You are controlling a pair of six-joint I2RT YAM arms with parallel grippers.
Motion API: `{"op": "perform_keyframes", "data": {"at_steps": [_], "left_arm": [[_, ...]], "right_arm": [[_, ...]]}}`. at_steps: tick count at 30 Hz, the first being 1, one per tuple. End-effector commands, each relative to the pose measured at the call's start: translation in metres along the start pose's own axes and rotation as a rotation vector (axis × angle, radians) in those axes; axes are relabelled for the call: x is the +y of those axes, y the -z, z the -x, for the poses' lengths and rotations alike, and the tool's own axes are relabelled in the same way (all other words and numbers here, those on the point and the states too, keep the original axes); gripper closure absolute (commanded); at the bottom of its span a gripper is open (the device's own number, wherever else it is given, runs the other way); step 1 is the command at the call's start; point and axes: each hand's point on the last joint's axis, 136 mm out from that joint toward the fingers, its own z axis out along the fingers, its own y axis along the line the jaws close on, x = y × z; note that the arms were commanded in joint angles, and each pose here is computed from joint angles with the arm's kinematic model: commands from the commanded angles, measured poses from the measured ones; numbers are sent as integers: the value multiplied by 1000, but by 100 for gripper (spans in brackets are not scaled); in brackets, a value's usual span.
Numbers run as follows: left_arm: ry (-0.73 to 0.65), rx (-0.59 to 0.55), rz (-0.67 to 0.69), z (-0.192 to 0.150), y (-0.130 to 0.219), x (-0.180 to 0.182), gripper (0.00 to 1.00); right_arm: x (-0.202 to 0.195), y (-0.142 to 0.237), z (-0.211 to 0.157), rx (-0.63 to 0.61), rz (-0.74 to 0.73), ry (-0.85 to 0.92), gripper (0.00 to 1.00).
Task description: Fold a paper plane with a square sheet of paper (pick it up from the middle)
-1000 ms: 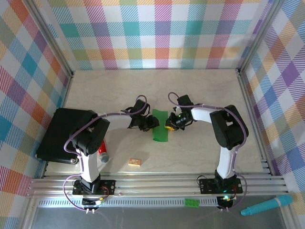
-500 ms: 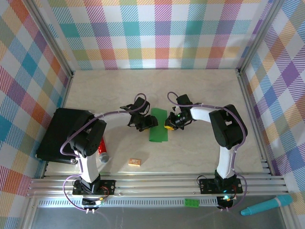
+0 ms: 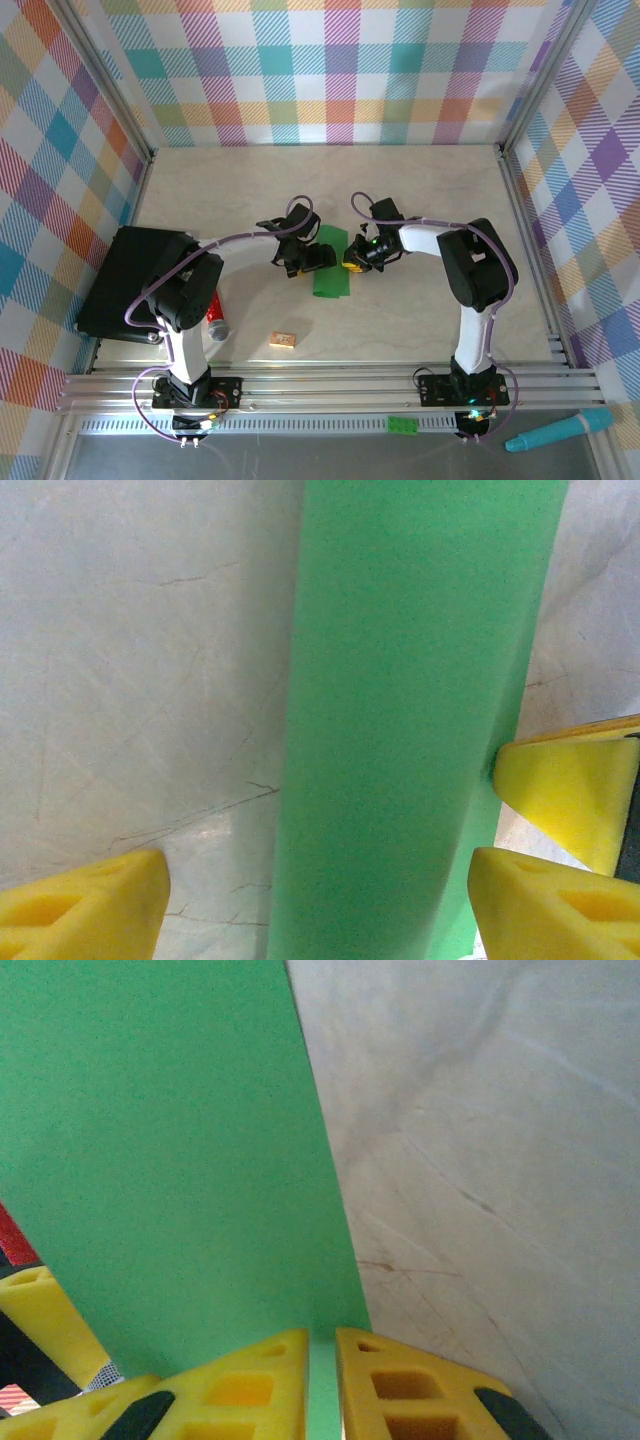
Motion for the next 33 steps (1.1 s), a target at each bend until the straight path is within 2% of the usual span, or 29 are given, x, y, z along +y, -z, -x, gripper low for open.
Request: {"op": "perform_keyframes", "data": {"at_steps": [1, 7, 16, 20, 27, 33], "left_arm": [[-23, -5, 13, 1, 7, -2, 22], [-30, -13, 89, 2, 6, 12, 25], [-81, 6, 167, -2, 1, 29, 44], [-109, 27, 176, -4, -3, 31, 50], [-110, 50, 175, -6, -10, 31, 50], [-97, 84, 205, -10, -18, 38, 46]], "right_arm": [[7, -5, -8, 34, 50, 1, 83], [15, -1, -9, 32, 83, 22, 82], [21, 28, 4, -101, 12, 79, 79], [20, 37, 8, -148, -9, 78, 79], [21, 45, 12, -189, -20, 72, 79], [21, 46, 14, -195, -24, 63, 78]]}}
